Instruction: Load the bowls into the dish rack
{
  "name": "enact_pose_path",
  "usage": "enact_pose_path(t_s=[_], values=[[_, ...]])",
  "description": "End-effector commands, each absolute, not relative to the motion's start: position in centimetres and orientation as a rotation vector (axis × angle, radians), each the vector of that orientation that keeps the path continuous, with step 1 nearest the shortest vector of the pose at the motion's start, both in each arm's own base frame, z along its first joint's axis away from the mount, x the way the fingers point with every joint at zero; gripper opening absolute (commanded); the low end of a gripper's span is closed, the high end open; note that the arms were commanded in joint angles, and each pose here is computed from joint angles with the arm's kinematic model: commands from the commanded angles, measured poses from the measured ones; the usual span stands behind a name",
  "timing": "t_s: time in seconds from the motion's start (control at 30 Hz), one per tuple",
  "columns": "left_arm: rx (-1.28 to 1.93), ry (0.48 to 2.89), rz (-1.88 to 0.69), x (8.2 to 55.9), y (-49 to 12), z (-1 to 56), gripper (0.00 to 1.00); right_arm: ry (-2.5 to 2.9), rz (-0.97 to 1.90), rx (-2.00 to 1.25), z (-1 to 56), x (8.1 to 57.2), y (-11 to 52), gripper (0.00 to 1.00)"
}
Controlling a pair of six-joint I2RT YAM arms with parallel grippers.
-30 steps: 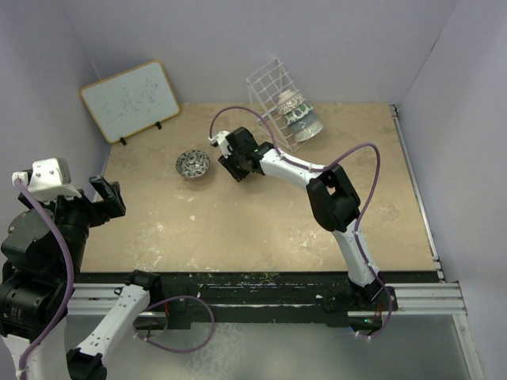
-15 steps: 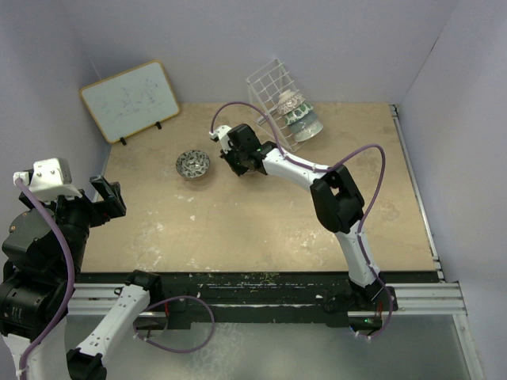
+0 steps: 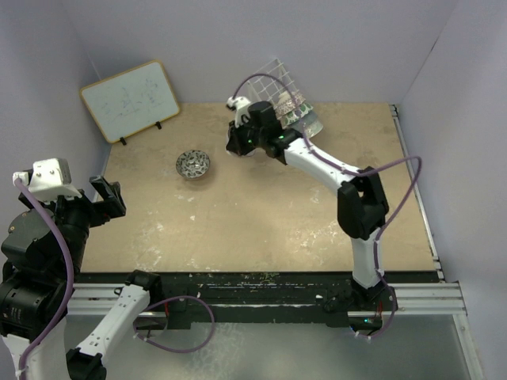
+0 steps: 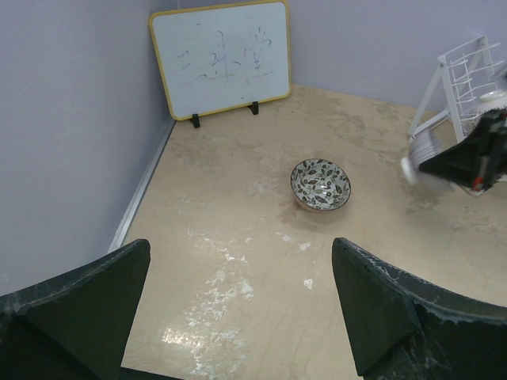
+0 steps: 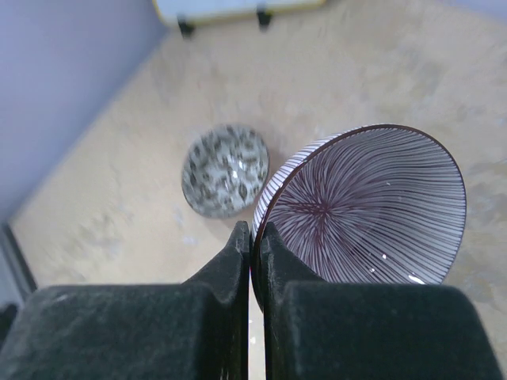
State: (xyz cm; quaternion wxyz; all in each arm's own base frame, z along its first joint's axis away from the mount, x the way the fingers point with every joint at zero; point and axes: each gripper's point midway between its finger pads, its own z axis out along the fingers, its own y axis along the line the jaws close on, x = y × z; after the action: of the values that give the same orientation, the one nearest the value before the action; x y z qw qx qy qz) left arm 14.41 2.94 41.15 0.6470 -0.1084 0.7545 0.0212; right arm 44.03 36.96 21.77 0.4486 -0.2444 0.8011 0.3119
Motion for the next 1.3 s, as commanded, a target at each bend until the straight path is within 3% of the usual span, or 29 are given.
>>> enact_pose_path(t_s=[0.0, 0.2, 0.57, 1.27], values=[[-0.242, 1.673, 0.029, 14.7, 2.8, 42.8, 0.99, 1.546, 1.099, -0.316, 37.9, 45.2, 32.0, 0.00], [-0.237, 1.665, 0.020, 14.7, 2.6, 43.2, 0.99, 1.275, 1.356, -0.096, 44.0, 46.1, 26.2, 0.00], [-0.234, 1.670, 0.032, 14.4, 2.8, 43.3, 0.99, 0.883, 1.635, 0.224, 45.5, 49.8, 20.6, 0.00], [-0.229, 1.706, 0.069, 15.0, 3.0, 42.2, 0.99, 0.776, 1.700, 0.441, 39.1, 57.0, 18.1, 0.00]])
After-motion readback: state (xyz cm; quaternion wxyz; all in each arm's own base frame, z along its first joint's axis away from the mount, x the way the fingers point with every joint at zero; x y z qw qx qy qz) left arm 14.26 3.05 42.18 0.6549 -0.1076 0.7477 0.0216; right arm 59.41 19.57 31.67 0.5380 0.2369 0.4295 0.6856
